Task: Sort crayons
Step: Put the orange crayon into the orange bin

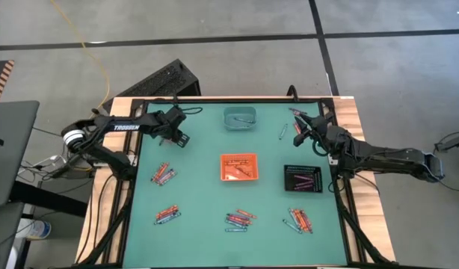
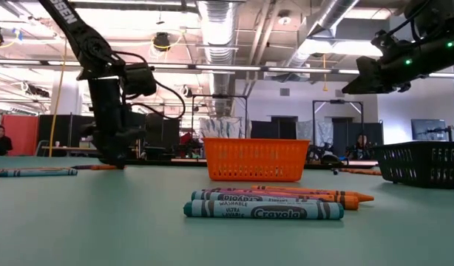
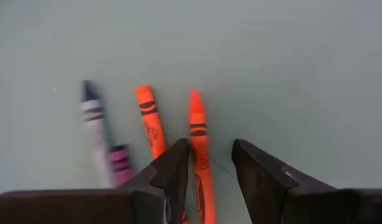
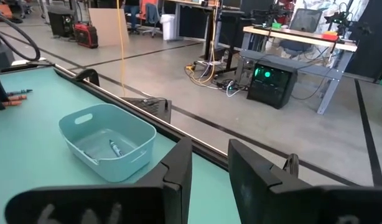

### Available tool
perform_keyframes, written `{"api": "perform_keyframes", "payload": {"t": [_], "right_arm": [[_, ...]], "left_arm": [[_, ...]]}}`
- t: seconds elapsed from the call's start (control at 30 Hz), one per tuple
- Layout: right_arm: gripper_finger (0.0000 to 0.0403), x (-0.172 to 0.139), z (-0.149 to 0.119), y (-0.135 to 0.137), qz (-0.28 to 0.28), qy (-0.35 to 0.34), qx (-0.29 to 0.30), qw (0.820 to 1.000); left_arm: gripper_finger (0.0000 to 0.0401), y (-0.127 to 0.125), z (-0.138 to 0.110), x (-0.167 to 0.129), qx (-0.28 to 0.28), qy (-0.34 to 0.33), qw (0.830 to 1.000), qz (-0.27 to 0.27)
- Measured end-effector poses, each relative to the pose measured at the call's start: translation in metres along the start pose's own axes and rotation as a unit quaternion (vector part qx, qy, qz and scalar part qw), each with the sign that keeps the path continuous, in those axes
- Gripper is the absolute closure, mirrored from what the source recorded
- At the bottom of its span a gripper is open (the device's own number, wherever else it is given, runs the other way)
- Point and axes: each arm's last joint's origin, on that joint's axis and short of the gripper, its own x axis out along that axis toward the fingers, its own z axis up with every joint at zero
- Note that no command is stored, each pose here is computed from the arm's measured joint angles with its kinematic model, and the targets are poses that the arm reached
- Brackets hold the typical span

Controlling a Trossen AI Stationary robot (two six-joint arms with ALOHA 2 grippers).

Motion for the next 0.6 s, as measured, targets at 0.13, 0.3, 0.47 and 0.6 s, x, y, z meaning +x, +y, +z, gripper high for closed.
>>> {"api": "perform_keyframes", "payload": {"t": [0.13,0.3,0.47,0.6], "right_arm": [[0.0295,0.0000,0.0000,0.0000,0.000,0.000,0.000,1.000],[0.0295,0.0000,0.0000,0.0000,0.000,0.000,0.000,1.000],[0.0295,0.0000,0.0000,0.0000,0.000,0.000,0.000,1.000],[0.0295,0.0000,0.0000,0.0000,0.000,0.000,0.000,1.000]], "left_arm": [[0.0280,-0.0009,-0.0005,0.0051,0.005,0.008,1.000,0.000],[0.0307,-0.0014,-0.0008,0.0046,0.011,0.010,1.000,-0.015],[0.0378,-0.0024,-0.0011,0.0047,0.025,0.014,0.999,-0.031],[0.0389,-0.0033,-0.0003,0.0046,0.023,0.012,0.999,-0.047]]}}
